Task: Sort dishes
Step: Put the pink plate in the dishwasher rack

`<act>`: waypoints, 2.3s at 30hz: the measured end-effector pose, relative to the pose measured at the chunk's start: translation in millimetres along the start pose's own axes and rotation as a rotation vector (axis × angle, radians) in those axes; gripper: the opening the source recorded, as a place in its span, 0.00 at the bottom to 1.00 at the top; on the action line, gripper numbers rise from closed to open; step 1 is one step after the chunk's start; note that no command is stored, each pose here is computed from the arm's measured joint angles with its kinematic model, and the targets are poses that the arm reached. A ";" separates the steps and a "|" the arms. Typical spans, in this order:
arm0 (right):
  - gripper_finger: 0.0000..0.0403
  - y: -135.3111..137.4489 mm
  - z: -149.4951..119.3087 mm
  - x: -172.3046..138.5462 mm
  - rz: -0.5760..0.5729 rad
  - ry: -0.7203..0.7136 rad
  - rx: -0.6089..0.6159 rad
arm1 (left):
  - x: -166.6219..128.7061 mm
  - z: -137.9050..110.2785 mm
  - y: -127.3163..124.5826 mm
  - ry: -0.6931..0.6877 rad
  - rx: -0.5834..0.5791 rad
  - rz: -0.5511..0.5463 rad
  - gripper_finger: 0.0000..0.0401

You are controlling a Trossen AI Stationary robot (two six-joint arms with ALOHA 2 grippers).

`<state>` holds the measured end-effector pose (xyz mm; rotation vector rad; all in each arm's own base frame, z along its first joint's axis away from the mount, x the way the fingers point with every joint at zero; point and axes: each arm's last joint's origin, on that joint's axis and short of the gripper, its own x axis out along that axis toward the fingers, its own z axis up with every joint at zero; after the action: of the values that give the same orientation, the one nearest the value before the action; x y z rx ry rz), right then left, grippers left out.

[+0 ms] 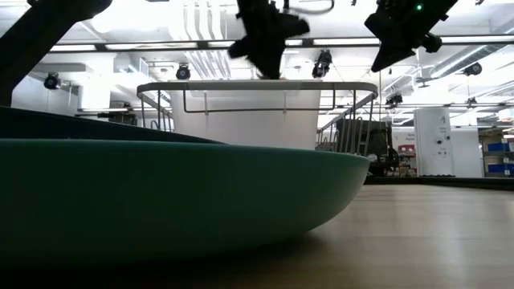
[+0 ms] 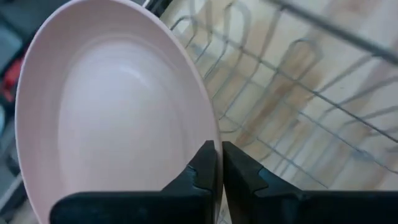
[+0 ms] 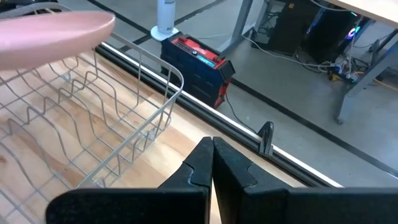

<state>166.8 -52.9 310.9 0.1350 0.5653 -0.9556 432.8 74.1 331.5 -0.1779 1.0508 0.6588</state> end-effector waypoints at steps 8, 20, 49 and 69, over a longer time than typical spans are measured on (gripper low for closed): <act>0.00 0.9 -9.3 5.1 -0.008 0.024 -0.024 | -21.9 8.9 -13.1 -0.082 0.267 -0.360 0.00; 0.00 -3.8 -13.0 0.9 -0.001 0.023 -0.017 | -25.4 6.8 19.2 -0.003 0.393 -0.488 0.00; 0.00 -3.9 -14.2 1.3 0.002 0.013 -0.014 | -37.7 -18.6 58.8 0.198 0.732 -0.164 0.00; 0.00 -1.2 -9.8 1.8 0.037 -0.017 0.060 | 12.5 -55.3 37.5 0.446 0.986 -0.082 0.00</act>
<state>162.7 -51.5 301.8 0.1909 0.5171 -0.9369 373.8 84.9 299.3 0.5111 1.6750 -0.0359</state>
